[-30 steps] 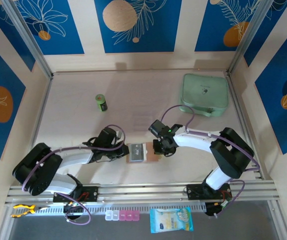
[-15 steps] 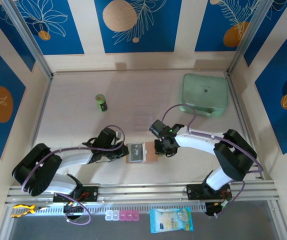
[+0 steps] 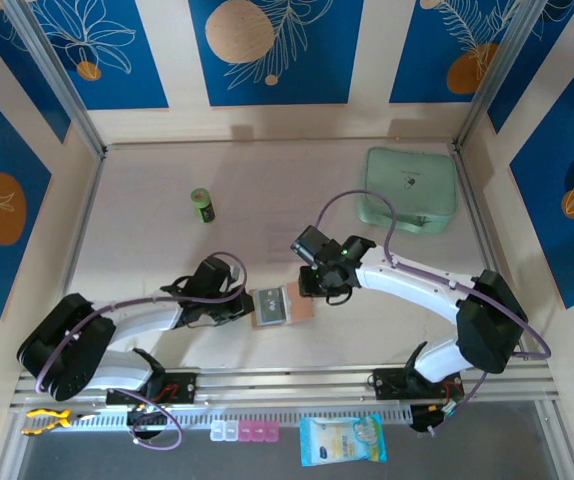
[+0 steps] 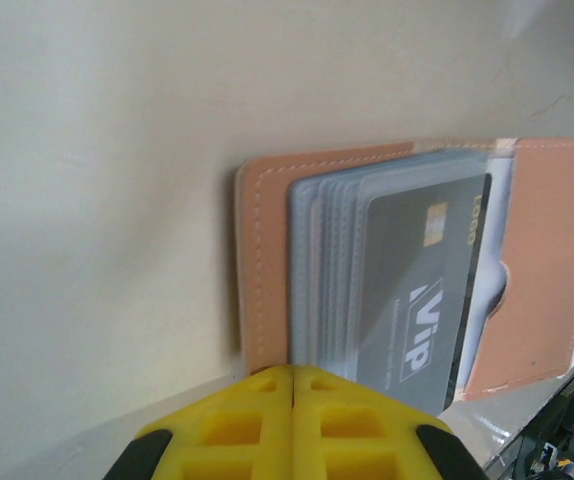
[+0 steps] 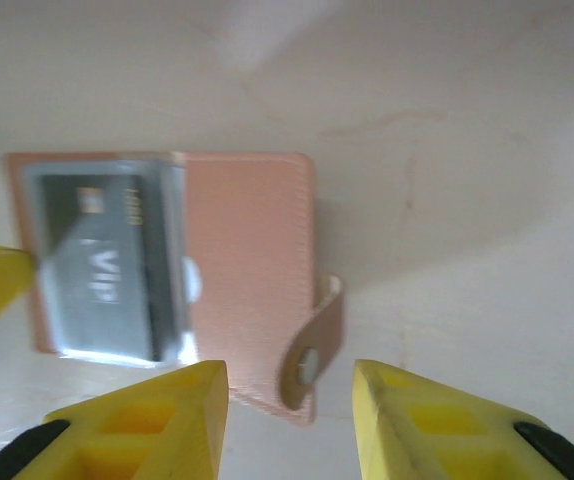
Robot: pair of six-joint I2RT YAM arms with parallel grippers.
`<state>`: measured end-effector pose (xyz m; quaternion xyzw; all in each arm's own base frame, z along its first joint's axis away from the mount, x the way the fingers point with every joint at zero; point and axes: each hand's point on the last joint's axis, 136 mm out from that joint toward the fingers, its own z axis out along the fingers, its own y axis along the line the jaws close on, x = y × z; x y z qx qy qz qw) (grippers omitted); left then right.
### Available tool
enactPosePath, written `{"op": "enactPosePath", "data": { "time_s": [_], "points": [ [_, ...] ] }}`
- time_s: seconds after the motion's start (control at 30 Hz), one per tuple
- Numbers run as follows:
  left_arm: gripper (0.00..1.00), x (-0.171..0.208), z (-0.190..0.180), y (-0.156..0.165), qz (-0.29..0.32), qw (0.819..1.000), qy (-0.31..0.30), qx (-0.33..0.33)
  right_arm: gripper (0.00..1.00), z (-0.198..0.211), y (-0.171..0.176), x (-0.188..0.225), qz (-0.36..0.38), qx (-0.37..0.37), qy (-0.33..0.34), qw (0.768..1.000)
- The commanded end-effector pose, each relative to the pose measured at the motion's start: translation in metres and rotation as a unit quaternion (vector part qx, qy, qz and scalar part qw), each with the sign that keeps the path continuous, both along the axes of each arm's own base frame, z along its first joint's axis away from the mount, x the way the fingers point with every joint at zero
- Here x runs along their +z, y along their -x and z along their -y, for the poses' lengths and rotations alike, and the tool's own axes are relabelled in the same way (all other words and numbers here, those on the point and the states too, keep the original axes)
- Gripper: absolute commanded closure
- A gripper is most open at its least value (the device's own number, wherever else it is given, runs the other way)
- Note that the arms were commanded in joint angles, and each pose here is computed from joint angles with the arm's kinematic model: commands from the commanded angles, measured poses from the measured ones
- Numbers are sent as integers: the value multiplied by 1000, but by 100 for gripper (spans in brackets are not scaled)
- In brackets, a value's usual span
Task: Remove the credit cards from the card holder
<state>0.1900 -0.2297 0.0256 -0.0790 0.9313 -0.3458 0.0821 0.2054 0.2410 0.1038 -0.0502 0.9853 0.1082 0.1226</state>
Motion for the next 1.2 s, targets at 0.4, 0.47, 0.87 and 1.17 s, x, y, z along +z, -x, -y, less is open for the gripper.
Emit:
{"op": "enactPosePath", "data": {
  "time_s": [0.4,0.47,0.87,1.17],
  "points": [
    [97,-3,5,0,-6,1000,4,-13,62,-49,2,-28,-38,67,45,996],
    [97,-5,4,0,-8,1000,0,-11,59,-40,-2,-35,-39,61,74,995],
    [97,-8,-1,2,-10,1000,-13,-7,37,-11,0,-69,-68,56,118,989],
    [97,-8,-2,2,-11,1000,-13,-6,23,-1,6,-85,-81,54,127,987]
  ]
}}
